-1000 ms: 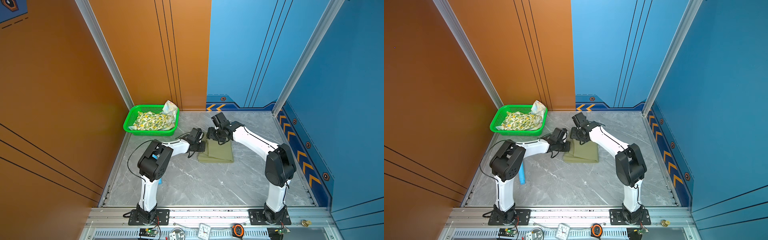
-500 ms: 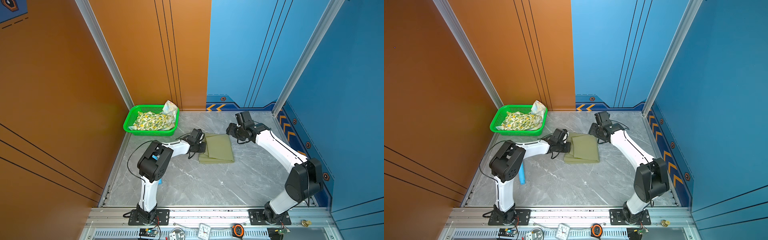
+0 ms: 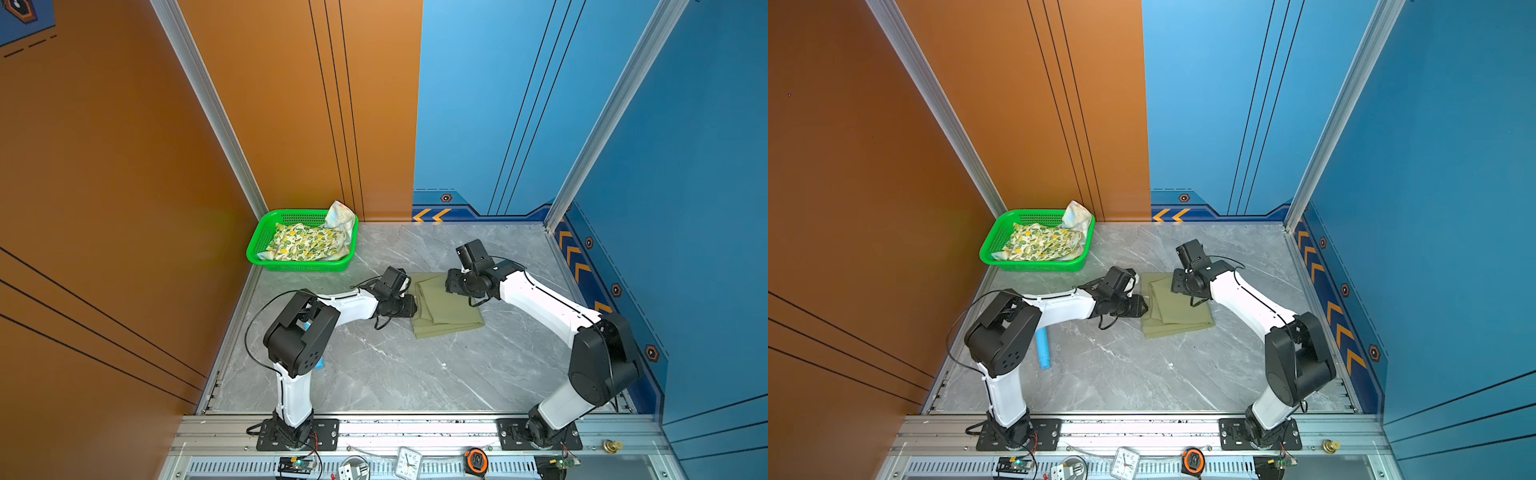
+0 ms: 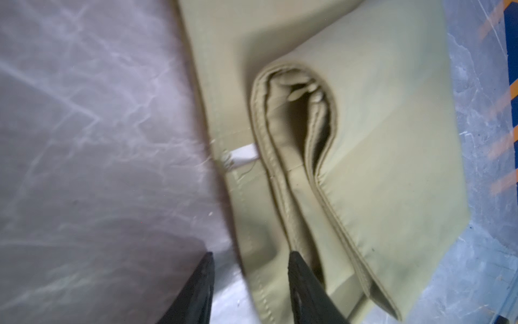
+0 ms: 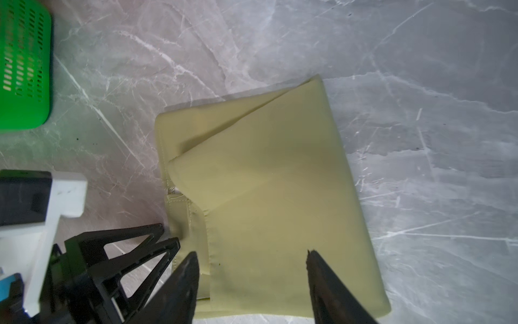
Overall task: Fold and stack skirts
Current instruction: Rotate the skirt at the center of the table, then smooth out the skirt at the center of the table.
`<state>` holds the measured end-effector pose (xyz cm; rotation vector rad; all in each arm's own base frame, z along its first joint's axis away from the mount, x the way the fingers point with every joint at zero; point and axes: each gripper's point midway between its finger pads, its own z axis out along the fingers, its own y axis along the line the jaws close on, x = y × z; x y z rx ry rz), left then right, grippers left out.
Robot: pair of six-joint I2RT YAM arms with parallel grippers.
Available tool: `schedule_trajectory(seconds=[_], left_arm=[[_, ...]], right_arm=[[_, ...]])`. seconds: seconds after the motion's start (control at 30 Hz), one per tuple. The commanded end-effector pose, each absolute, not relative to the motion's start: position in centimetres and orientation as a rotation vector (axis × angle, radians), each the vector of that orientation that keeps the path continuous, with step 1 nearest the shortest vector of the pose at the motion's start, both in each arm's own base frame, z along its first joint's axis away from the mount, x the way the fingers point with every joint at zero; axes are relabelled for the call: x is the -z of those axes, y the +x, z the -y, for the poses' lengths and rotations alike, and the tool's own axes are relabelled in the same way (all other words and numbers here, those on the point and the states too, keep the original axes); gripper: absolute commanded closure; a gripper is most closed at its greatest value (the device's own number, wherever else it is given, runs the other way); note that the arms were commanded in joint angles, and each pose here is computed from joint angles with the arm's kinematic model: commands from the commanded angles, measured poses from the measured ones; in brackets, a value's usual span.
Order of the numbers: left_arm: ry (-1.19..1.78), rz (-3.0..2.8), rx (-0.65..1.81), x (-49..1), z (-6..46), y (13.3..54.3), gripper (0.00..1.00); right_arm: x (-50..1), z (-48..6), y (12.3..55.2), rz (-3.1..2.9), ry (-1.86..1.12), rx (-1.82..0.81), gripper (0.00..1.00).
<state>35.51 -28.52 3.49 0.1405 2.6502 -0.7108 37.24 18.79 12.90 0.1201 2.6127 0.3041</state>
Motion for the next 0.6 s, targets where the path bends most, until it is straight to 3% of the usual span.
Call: schedule_trajectory(seconds=[0.0, 0.3, 0.57], left_arm=[[0.021, -2.675, 0.772, -4.1, 27.0, 35.0, 0.56], [-0.084, -2.699, 0.767, -2.5, 26.5, 35.3, 0.64], [-0.087, -2.675, 0.787, -2.5, 27.9, 36.3, 0.67]], right_arm=[[-11.2, -20.5, 37.2, -2.634, -0.002, -0.251, 0.4], [-7.7, -24.7, 36.6, -2.689, -0.196, -0.172, 0.42], [-6.2, -25.1, 36.5, -2.701, -0.271, -0.019, 0.47]])
